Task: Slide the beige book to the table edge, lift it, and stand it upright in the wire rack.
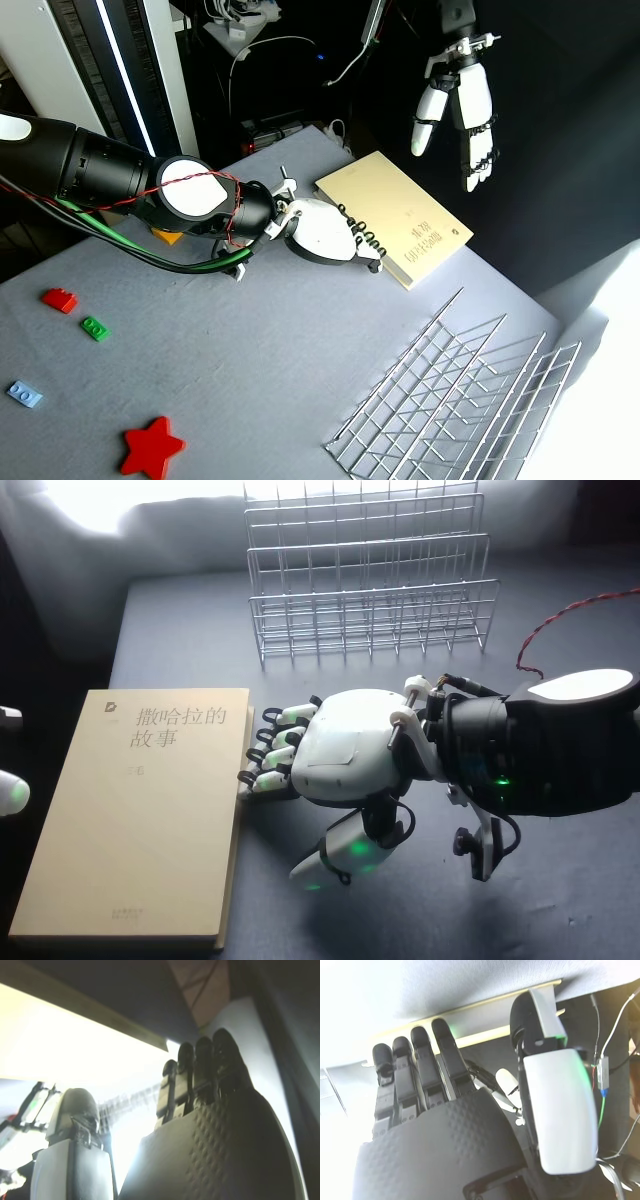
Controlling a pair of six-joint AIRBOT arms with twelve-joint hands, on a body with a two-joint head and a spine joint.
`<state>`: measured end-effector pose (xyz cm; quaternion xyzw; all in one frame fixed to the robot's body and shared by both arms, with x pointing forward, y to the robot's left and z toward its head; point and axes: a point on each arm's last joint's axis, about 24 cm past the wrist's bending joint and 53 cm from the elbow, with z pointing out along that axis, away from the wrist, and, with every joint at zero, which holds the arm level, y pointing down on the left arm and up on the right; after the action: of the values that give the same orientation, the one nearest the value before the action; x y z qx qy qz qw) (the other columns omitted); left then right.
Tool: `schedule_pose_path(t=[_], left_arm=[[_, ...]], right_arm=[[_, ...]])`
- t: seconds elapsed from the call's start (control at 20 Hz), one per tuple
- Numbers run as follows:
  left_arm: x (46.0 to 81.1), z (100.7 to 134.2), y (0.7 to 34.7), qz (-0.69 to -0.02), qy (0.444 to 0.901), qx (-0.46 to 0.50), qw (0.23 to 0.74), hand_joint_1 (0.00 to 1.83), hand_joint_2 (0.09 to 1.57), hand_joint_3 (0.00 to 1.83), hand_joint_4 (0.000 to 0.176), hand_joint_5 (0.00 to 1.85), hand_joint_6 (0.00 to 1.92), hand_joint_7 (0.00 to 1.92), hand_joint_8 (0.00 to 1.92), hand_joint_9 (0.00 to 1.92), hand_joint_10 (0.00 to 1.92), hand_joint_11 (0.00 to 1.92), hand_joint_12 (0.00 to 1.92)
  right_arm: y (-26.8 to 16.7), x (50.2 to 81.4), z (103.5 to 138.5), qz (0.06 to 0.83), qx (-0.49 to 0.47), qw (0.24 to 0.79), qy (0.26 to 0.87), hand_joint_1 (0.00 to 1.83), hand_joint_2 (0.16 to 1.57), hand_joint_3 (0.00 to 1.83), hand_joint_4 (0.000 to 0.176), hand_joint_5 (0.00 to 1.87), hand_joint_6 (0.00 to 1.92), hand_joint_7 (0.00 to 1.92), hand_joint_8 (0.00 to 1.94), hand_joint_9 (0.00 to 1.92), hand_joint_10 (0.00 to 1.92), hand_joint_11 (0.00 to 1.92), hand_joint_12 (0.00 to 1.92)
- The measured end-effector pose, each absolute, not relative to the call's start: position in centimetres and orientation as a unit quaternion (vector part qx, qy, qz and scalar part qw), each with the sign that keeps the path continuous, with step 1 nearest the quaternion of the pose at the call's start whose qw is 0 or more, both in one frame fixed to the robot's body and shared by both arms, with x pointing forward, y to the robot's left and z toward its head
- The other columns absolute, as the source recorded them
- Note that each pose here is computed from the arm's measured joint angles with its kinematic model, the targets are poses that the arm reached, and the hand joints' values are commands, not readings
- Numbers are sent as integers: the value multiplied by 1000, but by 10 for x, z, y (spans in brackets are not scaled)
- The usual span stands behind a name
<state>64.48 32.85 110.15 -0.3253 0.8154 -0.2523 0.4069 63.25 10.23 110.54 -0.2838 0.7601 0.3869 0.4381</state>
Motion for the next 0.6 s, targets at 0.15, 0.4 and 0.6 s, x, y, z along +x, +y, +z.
schedule_pose_path(t=[0.15,0.4,0.6], left_arm=[[644,1100,332,-251,814,-332,405,487,1179,0,49,111,5,133,4,46,6,13,6],[644,1095,336,-251,809,-349,400,459,1188,3,50,103,6,105,5,41,6,13,7],[641,1088,334,-254,809,-361,387,483,1180,0,52,100,3,115,5,43,5,11,12]], right_arm=[[102,632,1105,387,-284,438,760,113,1156,1,0,205,0,189,0,176,0,0,487],[103,627,1105,390,-286,435,759,50,1178,4,0,166,4,174,4,155,3,0,320],[103,628,1105,389,-286,435,760,43,1183,2,0,174,5,171,1,167,5,0,394]])
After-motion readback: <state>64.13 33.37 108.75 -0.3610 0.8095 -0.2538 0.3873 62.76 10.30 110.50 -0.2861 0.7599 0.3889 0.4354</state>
